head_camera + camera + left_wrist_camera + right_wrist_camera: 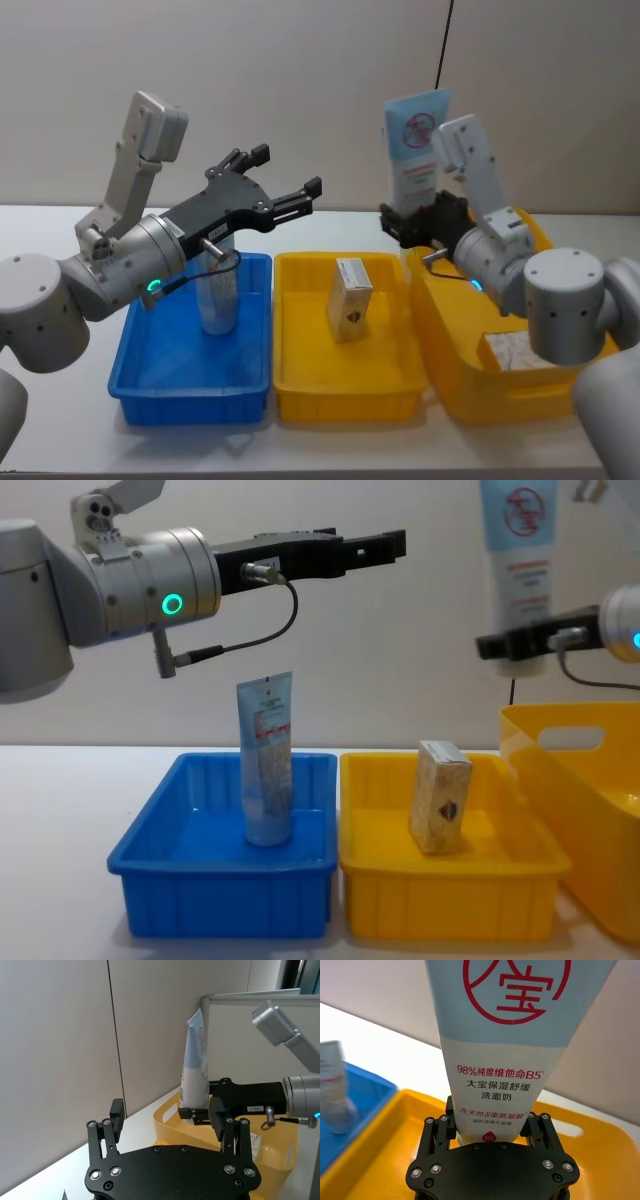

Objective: Bimanual collaborative sorting of washing and personal care products

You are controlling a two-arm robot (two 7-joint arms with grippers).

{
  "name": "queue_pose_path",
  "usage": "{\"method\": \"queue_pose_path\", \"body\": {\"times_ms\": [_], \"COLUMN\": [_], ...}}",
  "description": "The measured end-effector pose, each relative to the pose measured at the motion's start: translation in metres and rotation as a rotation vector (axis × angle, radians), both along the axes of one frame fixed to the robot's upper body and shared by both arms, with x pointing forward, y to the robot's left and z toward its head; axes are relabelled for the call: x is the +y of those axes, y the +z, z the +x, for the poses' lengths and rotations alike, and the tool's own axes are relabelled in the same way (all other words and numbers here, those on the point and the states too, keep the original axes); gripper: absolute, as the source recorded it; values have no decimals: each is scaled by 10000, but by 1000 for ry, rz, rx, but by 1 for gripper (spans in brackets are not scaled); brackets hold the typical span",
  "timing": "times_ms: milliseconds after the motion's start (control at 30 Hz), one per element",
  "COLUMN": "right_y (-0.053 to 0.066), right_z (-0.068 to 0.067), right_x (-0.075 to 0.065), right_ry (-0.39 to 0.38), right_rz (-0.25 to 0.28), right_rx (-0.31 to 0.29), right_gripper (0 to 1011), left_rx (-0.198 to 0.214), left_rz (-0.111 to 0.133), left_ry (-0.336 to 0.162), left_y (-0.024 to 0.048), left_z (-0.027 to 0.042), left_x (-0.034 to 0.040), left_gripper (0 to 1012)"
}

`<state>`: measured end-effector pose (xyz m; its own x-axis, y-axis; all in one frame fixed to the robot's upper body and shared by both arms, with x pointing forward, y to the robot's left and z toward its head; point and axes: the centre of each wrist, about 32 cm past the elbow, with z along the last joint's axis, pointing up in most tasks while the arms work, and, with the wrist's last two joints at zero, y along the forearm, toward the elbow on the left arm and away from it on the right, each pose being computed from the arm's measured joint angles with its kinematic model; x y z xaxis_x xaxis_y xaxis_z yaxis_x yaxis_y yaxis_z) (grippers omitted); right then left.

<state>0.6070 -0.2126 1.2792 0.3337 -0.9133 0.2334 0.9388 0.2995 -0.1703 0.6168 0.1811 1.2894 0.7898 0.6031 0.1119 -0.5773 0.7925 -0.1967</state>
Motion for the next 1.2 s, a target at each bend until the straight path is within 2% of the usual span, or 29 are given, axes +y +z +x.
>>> {"method": "queue_pose_path", "body": {"times_ms": [333, 600, 833, 1200], "right_y": [102, 171, 270, 312], "right_z": [157, 234, 187, 45], "right_x": [-172, -244, -283, -407], "right_ry": [-117, -162, -187, -245], "right_rz": [-58, -95, -119, -137], "right_rx": [95, 152, 155, 158], "right_gripper": [635, 635, 635, 635], "left_rx": [0, 0, 0, 0], "left_rz": [0, 0, 0, 0], "left_ry": [0, 0, 0, 0], "left_y": [0, 0, 0, 0], "left_z": [0, 0, 0, 0], "left_x": [1, 0, 0, 0], "left_gripper": [1002, 1001, 1001, 1001]}}
